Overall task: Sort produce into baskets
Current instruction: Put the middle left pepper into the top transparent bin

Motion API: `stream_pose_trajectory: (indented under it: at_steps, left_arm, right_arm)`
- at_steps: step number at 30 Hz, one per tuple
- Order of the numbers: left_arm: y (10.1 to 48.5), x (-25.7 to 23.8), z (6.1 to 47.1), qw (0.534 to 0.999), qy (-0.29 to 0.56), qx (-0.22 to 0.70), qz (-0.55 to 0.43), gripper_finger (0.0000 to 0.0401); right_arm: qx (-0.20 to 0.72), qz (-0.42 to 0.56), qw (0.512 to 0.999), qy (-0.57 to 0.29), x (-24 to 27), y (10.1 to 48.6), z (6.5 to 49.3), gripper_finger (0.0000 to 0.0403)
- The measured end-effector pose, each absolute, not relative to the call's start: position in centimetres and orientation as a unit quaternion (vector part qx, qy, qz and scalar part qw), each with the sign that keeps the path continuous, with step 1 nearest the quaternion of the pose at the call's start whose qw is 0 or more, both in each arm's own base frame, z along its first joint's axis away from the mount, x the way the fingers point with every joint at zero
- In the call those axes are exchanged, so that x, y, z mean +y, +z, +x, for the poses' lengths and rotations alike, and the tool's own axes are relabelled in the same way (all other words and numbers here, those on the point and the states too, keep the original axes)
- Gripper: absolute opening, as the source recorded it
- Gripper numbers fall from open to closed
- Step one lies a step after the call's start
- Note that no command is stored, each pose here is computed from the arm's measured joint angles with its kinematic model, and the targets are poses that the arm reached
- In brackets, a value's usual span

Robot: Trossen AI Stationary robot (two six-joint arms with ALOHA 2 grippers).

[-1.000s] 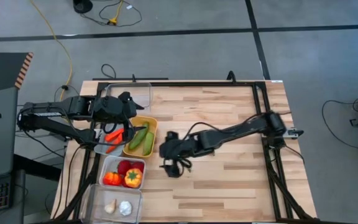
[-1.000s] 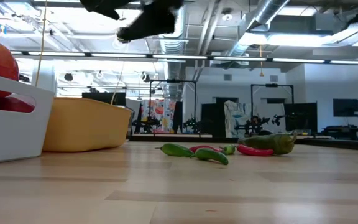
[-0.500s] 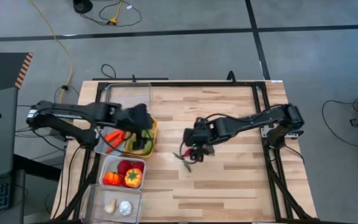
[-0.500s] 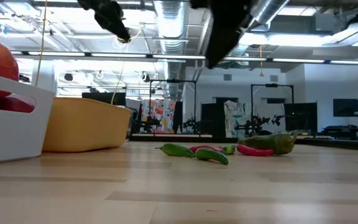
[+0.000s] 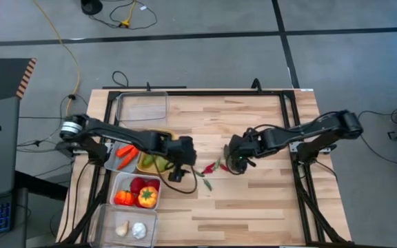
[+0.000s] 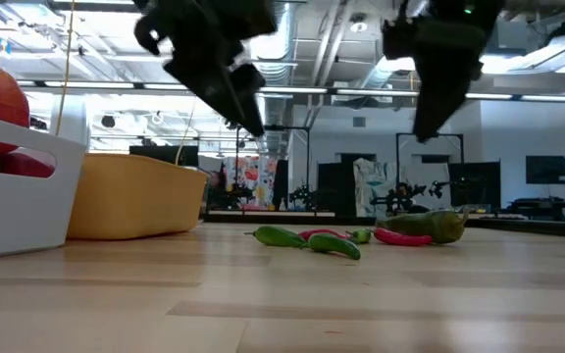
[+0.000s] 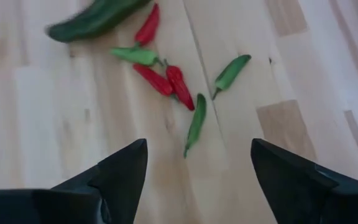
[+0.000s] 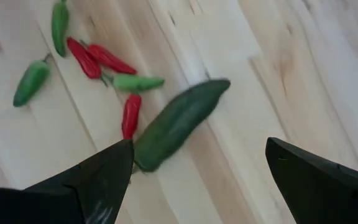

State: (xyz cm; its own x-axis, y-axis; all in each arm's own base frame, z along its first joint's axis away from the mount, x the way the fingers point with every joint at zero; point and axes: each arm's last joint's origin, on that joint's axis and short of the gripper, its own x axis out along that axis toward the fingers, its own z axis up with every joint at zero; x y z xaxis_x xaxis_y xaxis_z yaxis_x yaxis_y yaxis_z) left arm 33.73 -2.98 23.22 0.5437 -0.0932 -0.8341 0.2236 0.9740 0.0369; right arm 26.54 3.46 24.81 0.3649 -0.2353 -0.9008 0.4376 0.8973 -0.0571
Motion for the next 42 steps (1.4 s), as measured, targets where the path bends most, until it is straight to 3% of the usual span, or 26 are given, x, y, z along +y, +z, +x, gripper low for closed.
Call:
stream_pose_trajectory:
  at_steps: [17,25,42]
  left_arm:
    - [15.8,-3.4,37.1,0.852,-0.101,0.511,0.056,0.0267]
    - [14.6,-3.4,37.6,0.850,-0.097,0.514,0.055,0.0266]
    - [13.2,-3.4,38.0,0.846,-0.092,0.522,0.053,0.0182]
  right_arm:
    - [0.590,0.082,0.770,-0.228,3.7,19.6,27.5,0.0388]
    - [0.605,0.074,0.758,-0.230,3.8,18.3,28.1,0.0388]
    - [0.601,0.077,0.762,-0.228,3.9,18.1,28.3,0.0388]
